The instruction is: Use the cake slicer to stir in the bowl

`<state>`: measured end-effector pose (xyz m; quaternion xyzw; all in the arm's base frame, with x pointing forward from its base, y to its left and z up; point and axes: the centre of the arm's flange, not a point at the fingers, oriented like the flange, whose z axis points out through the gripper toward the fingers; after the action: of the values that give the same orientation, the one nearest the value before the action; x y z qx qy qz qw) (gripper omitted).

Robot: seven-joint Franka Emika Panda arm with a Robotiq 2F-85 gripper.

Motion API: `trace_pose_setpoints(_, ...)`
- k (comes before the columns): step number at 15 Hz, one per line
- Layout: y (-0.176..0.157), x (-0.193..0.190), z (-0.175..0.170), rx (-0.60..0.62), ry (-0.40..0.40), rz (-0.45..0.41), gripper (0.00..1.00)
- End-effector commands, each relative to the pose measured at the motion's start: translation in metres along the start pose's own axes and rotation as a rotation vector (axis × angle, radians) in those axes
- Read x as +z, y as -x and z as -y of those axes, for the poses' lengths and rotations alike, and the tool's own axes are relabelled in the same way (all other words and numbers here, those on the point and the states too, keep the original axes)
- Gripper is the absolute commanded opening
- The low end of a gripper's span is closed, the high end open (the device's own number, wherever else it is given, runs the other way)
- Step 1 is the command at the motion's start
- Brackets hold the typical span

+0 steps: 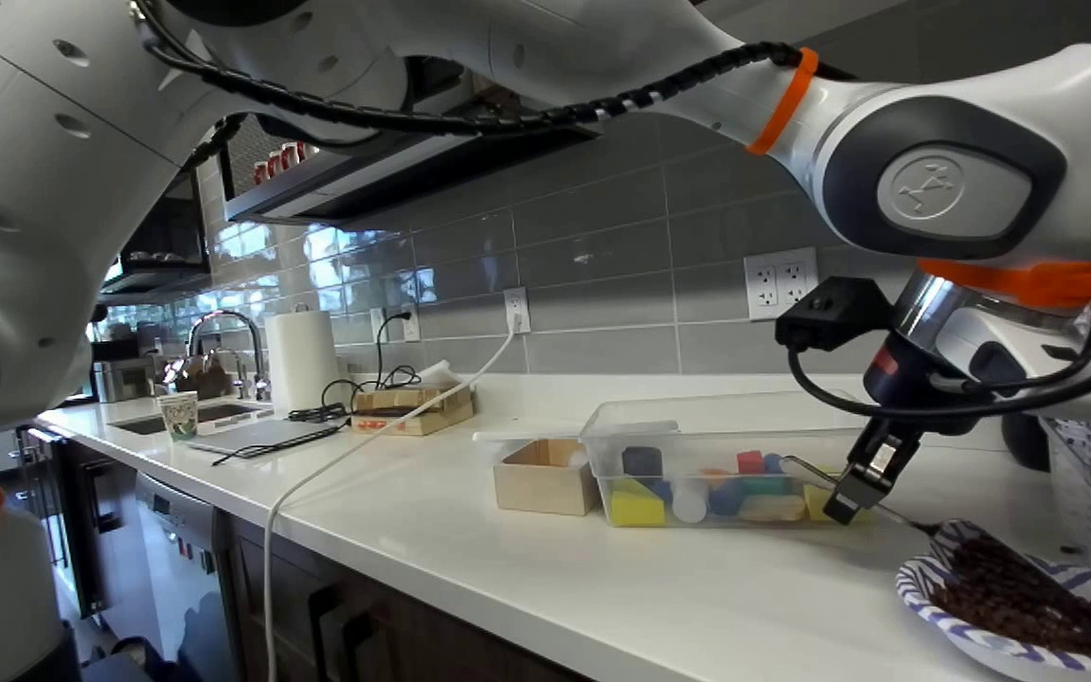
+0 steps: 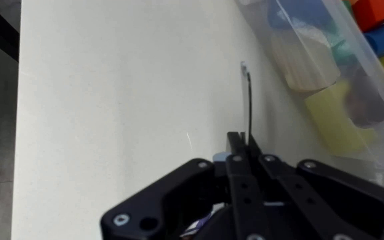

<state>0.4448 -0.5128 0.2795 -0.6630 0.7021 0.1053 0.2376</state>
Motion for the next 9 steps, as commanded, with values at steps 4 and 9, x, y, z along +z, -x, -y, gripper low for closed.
trace_pose_setpoints(4,0.022,0.033,0.010,-0.107,0.101,0.085,0.01)
trace_pose_setpoints(9,0.045,0.044,0.011,-0.169,0.177,0.097,0.01)
